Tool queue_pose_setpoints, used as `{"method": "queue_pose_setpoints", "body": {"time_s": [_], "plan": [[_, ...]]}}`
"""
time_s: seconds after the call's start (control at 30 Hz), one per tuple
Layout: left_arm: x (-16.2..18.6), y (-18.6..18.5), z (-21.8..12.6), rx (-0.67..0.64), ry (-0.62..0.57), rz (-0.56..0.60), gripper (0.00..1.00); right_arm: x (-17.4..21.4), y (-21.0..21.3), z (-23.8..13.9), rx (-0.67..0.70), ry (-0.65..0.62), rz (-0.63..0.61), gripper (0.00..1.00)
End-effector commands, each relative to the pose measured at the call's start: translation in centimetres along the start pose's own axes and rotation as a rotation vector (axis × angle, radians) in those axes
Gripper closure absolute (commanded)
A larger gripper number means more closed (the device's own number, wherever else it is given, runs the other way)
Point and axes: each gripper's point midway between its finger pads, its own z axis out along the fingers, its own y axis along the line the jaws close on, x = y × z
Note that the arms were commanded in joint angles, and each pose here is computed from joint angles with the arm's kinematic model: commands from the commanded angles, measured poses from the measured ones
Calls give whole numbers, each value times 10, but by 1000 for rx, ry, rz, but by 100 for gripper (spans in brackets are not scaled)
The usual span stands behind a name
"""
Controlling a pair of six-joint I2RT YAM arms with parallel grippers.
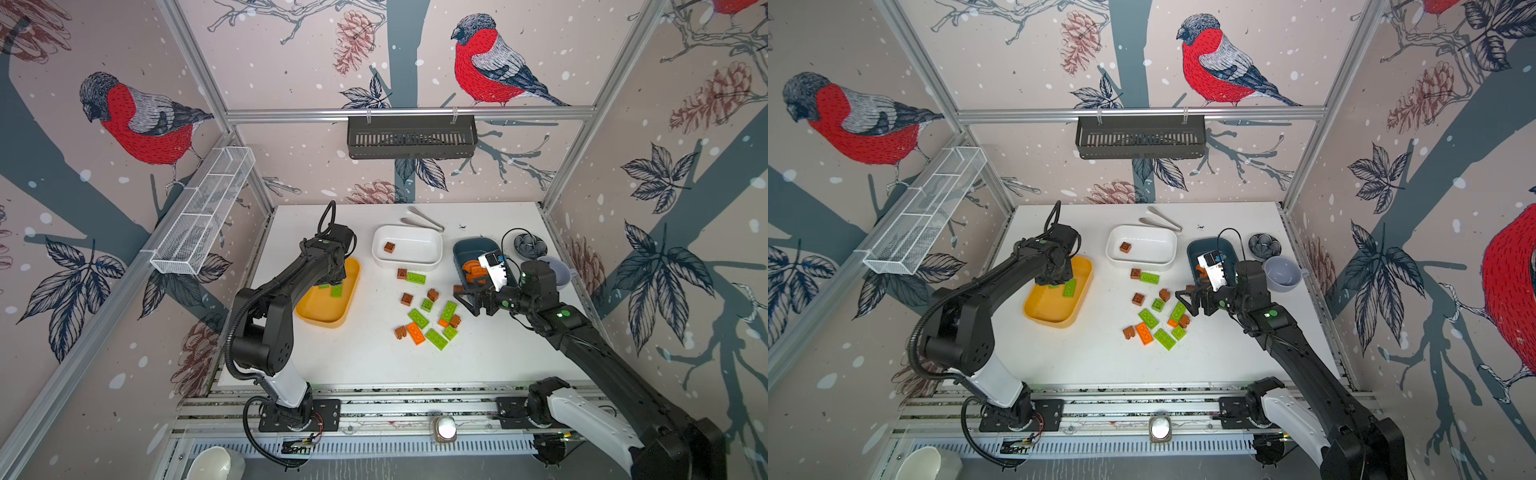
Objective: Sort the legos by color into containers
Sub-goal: 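Carry the lime-green brick over the yellow tub and release it, then lower the left gripper onto a brown 2x2 brick and grasp it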
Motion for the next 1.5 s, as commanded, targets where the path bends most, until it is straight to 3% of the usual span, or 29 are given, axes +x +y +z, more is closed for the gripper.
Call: {"method": "queue_pose_setpoints", "body": {"time_s": [0.0, 0.13, 0.43, 0.57, 0.73, 1.0, 1.2, 1.37, 1.47], "plan": [[-14, -2, 2, -7, -34, 43, 38, -8, 1, 0, -3, -25, -15, 1], [-11, -12, -4, 57, 3, 36, 21, -9, 0, 0, 2, -25, -15, 0], [32, -79, -75, 371, 75, 49, 17, -10, -7, -2, 32, -9, -24, 1], [67, -119, -106, 531, 92, 164, 19, -9, -14, -5, 48, -3, -22, 1], [118, -159, -131, 747, 82, 410, 22, -8, -22, -10, 65, -2, -14, 1], [164, -178, -119, 757, 7, 614, 25, -5, -22, -14, 72, -3, -9, 0], [198, -187, -95, 691, 21, 765, 27, -3, -20, -18, 79, -1, -9, 0], [206, -187, -77, 642, 44, 804, 33, -4, -20, -20, 84, 1, -12, 1], [211, -189, -76, 656, 47, 820, 42, -4, -20, -20, 85, -3, -10, 1]]}}
